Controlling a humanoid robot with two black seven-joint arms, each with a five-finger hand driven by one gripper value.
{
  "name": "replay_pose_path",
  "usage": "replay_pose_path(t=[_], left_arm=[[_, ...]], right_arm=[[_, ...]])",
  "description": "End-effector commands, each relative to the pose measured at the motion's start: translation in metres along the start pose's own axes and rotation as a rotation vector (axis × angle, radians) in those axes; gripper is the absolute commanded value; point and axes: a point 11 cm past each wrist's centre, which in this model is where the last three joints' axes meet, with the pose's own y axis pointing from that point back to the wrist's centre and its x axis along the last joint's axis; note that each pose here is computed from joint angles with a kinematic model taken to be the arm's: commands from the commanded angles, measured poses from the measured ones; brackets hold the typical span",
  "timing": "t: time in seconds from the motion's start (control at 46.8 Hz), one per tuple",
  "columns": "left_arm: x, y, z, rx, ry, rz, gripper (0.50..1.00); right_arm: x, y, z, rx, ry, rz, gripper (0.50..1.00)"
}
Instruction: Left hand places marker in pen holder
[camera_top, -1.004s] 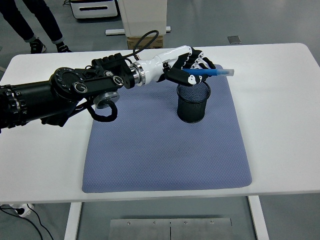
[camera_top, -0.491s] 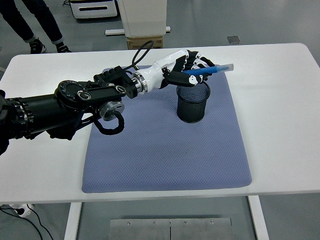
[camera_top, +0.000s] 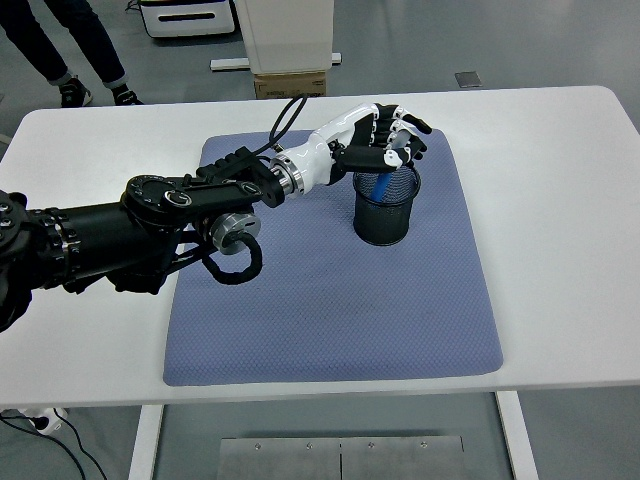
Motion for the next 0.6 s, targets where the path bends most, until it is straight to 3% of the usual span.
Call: replay_pose_path(t=[0.0,0.256,0.363,0.449,0.47,0.491,0.534,0.577], left_arm=[[0.0,0.001,-0.004,0.004,0.017,0.007,0.5],[0.003,0.0,0.003,-0.02,0.038,0.021,0.5],[0.007,-0.002,0.014,-0.047,0.04,0.03,0.727],[0.016,0.001,0.018,-0.055,0.032,0.047,0.844],[0.016,0.001,0.018,-0.055,0.032,0.047,0.845],[0.021,0.002,0.022,-0.064,0.029,0.056,0.923],[0.023,0.002,0.026,-0.078,0.028,0.06,0.982],[0.025,0.002,0.031,-0.089,0.022,0.062,1.0]], right_arm=[[0.0,0.0,0.0,0.0,0.0,0.0,1.0],[0.0,0.0,0.0,0.0,0.0,0.0,1.0],[0.0,0.0,0.0,0.0,0.0,0.0,1.0],[0.0,0.0,0.0,0.0,0.0,0.0,1.0],[0.0,0.0,0.0,0.0,0.0,0.0,1.0],[0.0,0.0,0.0,0.0,0.0,0.0,1.0],[0.0,0.0,0.0,0.0,0.0,0.0,1.0],[0.0,0.0,0.0,0.0,0.0,0.0,1.0]])
